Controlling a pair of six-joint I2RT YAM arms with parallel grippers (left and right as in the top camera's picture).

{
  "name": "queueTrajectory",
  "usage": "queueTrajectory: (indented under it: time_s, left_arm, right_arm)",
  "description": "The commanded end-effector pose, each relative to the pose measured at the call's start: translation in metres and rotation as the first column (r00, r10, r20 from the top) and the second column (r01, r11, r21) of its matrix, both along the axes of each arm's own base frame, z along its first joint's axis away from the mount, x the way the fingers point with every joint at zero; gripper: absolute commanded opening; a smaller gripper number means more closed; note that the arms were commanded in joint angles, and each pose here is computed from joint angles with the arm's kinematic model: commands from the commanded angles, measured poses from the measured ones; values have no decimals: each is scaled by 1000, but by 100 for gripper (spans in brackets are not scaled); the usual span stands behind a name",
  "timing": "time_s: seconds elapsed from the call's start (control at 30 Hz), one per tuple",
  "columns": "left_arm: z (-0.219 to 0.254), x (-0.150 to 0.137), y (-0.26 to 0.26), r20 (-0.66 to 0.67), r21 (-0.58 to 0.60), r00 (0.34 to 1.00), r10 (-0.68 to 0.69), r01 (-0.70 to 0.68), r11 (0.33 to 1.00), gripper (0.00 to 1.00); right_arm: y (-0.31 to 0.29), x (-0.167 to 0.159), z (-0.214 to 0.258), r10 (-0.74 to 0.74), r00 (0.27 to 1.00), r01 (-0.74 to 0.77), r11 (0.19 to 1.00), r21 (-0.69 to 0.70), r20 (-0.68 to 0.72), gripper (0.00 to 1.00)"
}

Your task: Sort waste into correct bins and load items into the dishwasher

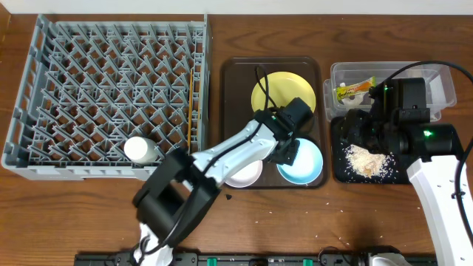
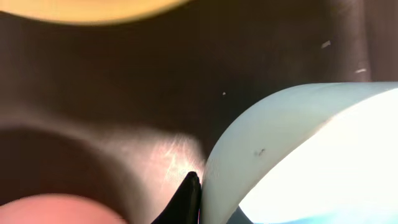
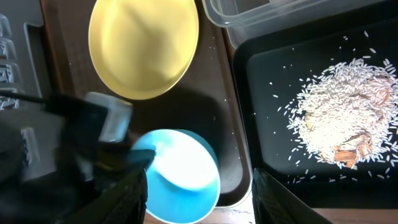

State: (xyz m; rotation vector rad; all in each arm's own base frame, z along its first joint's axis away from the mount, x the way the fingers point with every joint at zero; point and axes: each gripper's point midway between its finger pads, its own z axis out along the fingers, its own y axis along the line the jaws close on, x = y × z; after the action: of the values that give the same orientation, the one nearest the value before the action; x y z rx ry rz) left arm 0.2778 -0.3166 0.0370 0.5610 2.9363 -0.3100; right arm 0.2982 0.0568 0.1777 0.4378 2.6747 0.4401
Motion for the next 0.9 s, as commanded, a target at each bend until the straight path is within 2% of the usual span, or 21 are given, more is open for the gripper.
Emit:
queueTrajectory:
  time_s: [0.0,0.27,0.33,0.43,0.6,0.7,0.87]
  left_arm:
    - [37,11,3,102,-21,995,2,0,1000,8]
    - [49,11,5,121,-31,993,4,0,1000,7]
    - [48,15,14,150,12,989,15,-17,1000,8]
    - [50,26,39,220,134,975,40,-70,988,7]
    - [75,43,85,370,328,928,51,-182,927,7]
    - [95,50,104,452,385,891,41,-236,892,7]
    - [111,56,112,515,390,856,43,-278,878,8]
  right_arm:
    - [0,1,4,-12,1000,11,1000,12,8,52]
    - [0,1,4,-12,1000,11,1000,12,6,52]
    - [0,0,4,-12,1000,11,1000,12,5,52]
    - [0,0,4,-12,1000,12,1000,12,3,52]
    - [0,0,4,-12,1000,12,1000,12,2,52]
    - [0,0,4,-12,1000,12,1000,12,2,52]
    - [0,0,4,-12,1000,12,1000,12,2,52]
